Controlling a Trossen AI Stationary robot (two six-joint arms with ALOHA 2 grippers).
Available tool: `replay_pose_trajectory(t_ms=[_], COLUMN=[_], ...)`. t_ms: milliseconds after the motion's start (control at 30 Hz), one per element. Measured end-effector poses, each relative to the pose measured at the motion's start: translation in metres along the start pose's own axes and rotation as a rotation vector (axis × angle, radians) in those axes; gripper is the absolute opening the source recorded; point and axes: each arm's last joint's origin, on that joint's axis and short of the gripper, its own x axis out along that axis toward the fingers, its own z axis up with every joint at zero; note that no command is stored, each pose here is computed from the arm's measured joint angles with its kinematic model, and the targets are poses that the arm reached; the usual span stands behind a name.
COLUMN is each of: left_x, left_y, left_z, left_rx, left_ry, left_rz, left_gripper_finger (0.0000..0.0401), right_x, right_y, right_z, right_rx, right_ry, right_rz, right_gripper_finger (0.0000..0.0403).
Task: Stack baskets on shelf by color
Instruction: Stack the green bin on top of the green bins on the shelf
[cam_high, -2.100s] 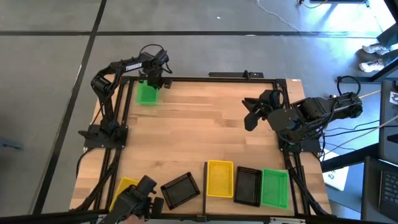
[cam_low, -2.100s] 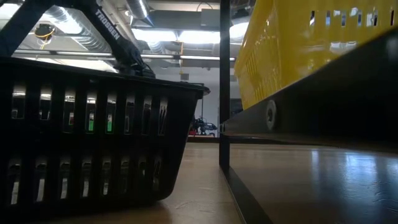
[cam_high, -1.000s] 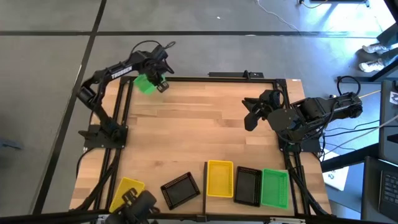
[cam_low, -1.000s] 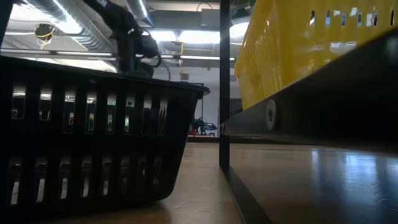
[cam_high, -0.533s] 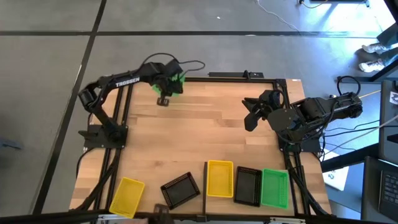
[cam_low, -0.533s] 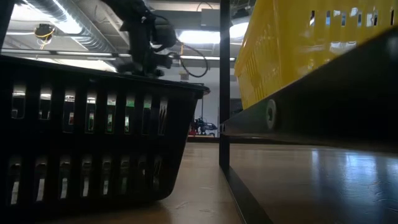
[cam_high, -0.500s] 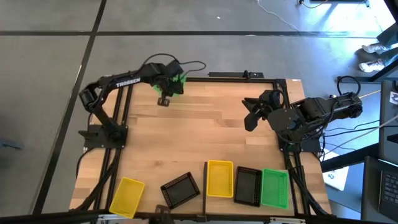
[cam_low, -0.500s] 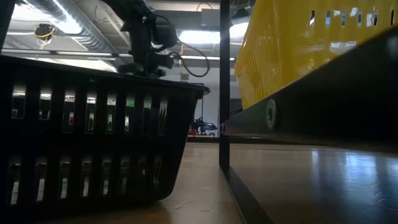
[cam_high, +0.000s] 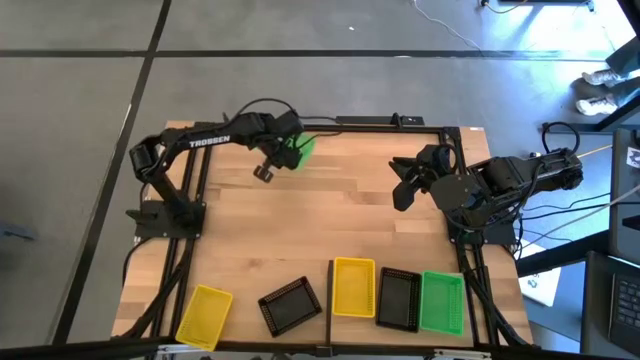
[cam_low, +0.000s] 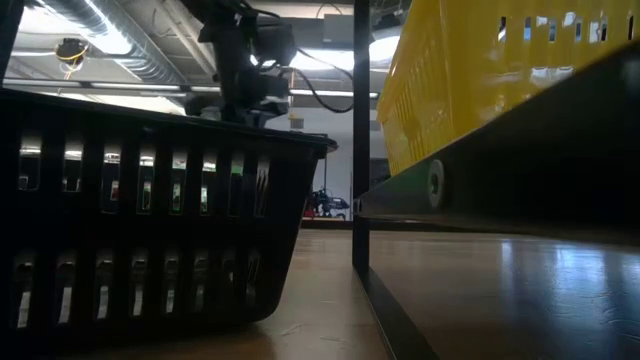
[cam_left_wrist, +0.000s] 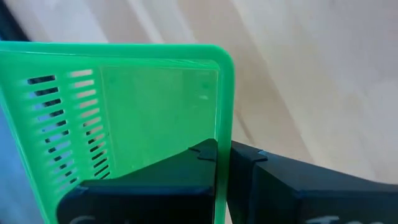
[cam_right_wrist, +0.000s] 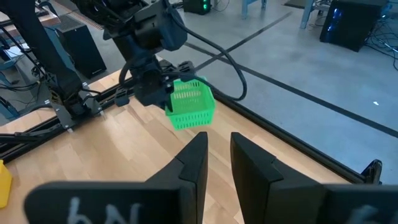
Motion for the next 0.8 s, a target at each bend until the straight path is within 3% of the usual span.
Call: replay_pose_trajectory(t_ms=[300, 467, 800], left_x=[0.001, 0.024, 0.063], left_y=[-0.004, -0.009, -0.025], left_z=[0.007, 0.015, 0.043], left_rx=[0.03, 0.009, 0.084], left_ry=[-0.028, 0.006, -0.002], left_rz=[-0.019, -0.082, -0.161], left_gripper_finger=[0.0, 0.0, 0.0], right_x=[0.0, 0.0, 0.0], right_y=[0.0, 0.0, 0.0], right_z=[0.0, 0.0, 0.0], right_rx=[0.0, 0.0, 0.003], right_ry=[0.0, 0.0, 0.0], right_rz=[0.0, 0.0, 0.0], right_gripper_finger=[0.0067, 0.0067, 0.0067])
